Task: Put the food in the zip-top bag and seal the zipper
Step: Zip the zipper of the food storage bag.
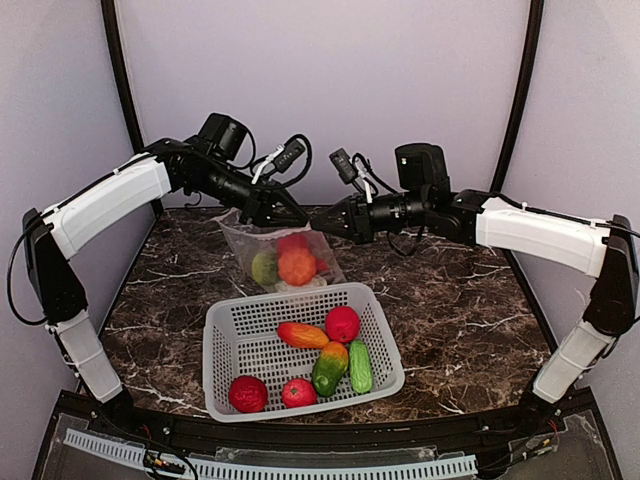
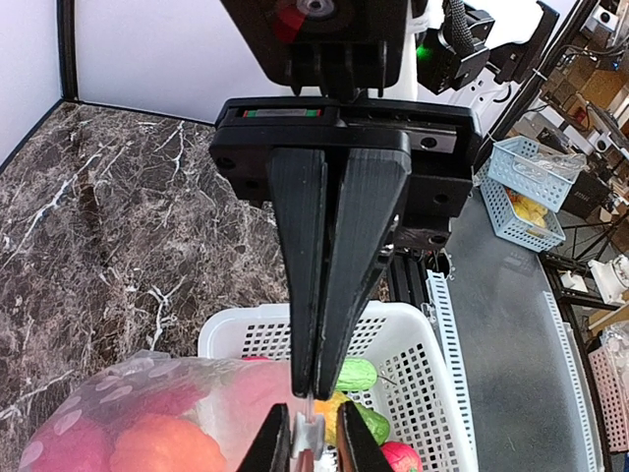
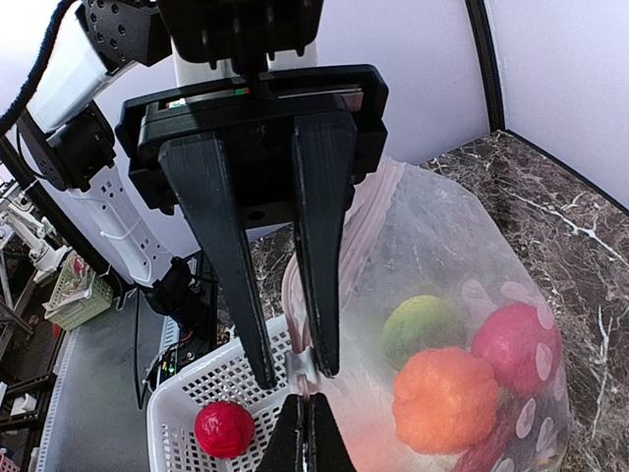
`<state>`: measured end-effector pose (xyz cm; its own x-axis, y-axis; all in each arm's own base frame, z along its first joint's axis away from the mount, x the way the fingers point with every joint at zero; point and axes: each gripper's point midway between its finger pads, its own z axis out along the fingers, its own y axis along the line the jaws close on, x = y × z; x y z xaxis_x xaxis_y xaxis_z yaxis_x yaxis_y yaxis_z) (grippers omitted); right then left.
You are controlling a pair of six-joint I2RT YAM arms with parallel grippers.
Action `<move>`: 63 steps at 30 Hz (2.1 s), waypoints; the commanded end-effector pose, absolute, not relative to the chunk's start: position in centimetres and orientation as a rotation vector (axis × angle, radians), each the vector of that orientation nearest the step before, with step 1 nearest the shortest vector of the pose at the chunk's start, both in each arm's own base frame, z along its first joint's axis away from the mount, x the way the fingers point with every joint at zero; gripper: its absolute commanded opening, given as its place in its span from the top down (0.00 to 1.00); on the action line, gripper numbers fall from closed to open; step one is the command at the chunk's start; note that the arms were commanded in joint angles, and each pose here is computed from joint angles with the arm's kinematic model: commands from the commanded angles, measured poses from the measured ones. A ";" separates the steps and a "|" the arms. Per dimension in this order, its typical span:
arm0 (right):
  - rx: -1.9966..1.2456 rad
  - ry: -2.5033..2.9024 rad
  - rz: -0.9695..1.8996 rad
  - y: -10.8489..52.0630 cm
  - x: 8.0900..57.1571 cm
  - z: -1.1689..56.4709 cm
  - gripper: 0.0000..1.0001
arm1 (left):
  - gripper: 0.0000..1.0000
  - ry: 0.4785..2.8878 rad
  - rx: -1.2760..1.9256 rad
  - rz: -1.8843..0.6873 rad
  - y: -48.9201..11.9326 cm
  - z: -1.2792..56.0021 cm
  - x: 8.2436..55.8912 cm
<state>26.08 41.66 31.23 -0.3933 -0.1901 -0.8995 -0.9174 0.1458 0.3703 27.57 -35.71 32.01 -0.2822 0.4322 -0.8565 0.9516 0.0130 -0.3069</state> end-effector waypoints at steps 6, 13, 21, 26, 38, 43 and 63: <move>-1.071 1.643 1.288 41.7 25.9 33.3 1.00 | 0.87 1.742 1.448 -1.275 -36.0 32.3 26.7; -1.039 1.653 1.251 41.4 26.4 33.4 1.00 | 0.99 1.741 1.453 -1.268 -36.0 32.3 26.6; -0.924 1.680 1.134 39.8 28.0 33.8 1.00 | 0.99 1.721 1.444 -1.204 -35.7 33.0 26.9; -0.866 1.696 1.087 38.6 28.7 33.8 1.00 | 0.99 1.712 1.434 -1.152 -35.4 33.1 27.2; -0.773 1.732 1.027 36.6 29.8 33.5 1.00 | 0.99 1.710 1.420 -1.088 -35.0 33.6 27.6; -0.754 1.734 1.013 36.0 30.0 33.6 1.00 | 0.99 1.706 1.418 -1.065 -34.9 33.7 27.7; -0.678 1.754 0.959 34.2 31.2 33.7 1.00 | 0.99 1.712 1.411 -1.017 -34.4 33.7 28.2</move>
<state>28.55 37.43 31.84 -0.3846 -0.0958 -0.9181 -0.8568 0.4070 0.3165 29.45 -37.05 32.19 -0.1551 0.4367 -0.8861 0.9879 0.0729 -0.1370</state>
